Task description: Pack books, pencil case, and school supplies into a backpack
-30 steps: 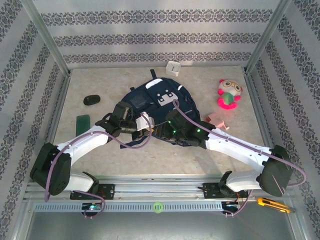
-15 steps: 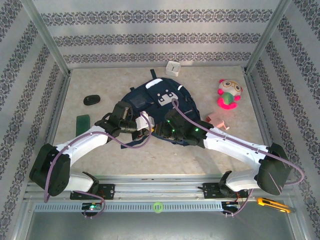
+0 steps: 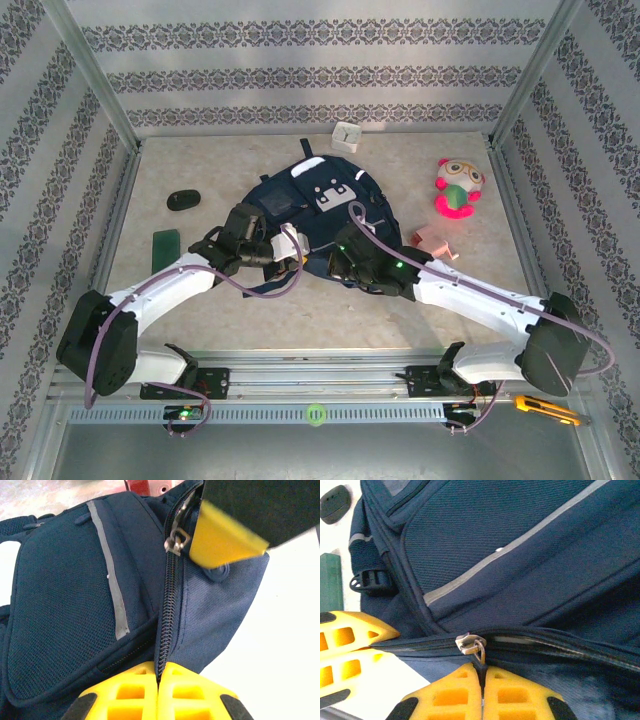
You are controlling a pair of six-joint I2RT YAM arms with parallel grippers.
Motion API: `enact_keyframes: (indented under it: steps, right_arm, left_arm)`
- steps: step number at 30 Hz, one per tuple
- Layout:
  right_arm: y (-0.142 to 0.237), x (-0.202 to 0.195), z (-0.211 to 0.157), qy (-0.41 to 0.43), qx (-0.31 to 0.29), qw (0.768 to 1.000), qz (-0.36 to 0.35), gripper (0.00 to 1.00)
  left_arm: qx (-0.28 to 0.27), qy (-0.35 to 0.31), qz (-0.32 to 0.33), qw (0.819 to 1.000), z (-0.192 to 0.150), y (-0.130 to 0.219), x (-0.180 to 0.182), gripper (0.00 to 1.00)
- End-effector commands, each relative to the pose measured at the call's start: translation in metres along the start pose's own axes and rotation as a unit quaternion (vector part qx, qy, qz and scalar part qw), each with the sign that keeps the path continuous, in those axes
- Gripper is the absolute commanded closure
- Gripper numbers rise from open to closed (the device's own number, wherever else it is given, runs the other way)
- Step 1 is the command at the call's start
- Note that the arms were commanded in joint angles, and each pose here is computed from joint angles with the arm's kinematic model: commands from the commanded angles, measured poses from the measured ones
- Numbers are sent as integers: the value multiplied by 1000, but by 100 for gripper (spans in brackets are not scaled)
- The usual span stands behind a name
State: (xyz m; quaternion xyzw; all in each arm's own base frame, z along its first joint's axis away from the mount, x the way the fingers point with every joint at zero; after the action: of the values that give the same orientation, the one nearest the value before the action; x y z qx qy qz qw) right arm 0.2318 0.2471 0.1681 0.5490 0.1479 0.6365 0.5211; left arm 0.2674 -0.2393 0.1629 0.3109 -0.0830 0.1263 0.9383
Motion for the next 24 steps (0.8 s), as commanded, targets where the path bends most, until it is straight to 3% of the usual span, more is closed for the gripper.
enact_keyframes:
  steps: [1,11,16,18,20,22,24]
  right_arm:
    - [5,-53,8,14,-23,995,-95,100]
    - [12,-87,3,43,39,992,-109,100]
    - [15,-76,-7,88,96,991,-22,100]
    - [19,-66,-11,102,119,987,26,100]
    - [24,-58,-16,118,138,982,56,100]
    - [27,-55,-18,126,149,979,65,98]
    - [27,-54,-20,129,158,977,69,96]
  left_arm:
    - [2,-24,32,999,12,17,8,100]
    - [51,-26,42,997,-9,32,5,100]
    - [74,-37,26,996,-19,36,-6,100]
    - [81,-40,18,996,-22,38,-10,91]
    - [74,-38,-2,997,-19,39,-17,60]
    - [55,-32,-29,998,-8,41,-25,40]
    - [53,-29,-46,997,1,38,-31,33]
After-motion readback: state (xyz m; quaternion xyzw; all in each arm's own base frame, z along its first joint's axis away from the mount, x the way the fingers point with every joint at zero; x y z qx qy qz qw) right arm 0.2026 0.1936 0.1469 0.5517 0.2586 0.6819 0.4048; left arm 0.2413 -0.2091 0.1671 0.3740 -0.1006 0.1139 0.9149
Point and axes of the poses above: each hand's point on the last joint's axis, 136 mm out from that joint toward the fingers, its own y axis back along the fingers, its own x axis along the line the jaws close on, z = x × y, the point moved 2 cm from there along y, back along the fingers, and after that the axes turned 7 degrees about -y, right-handed, at the moved point
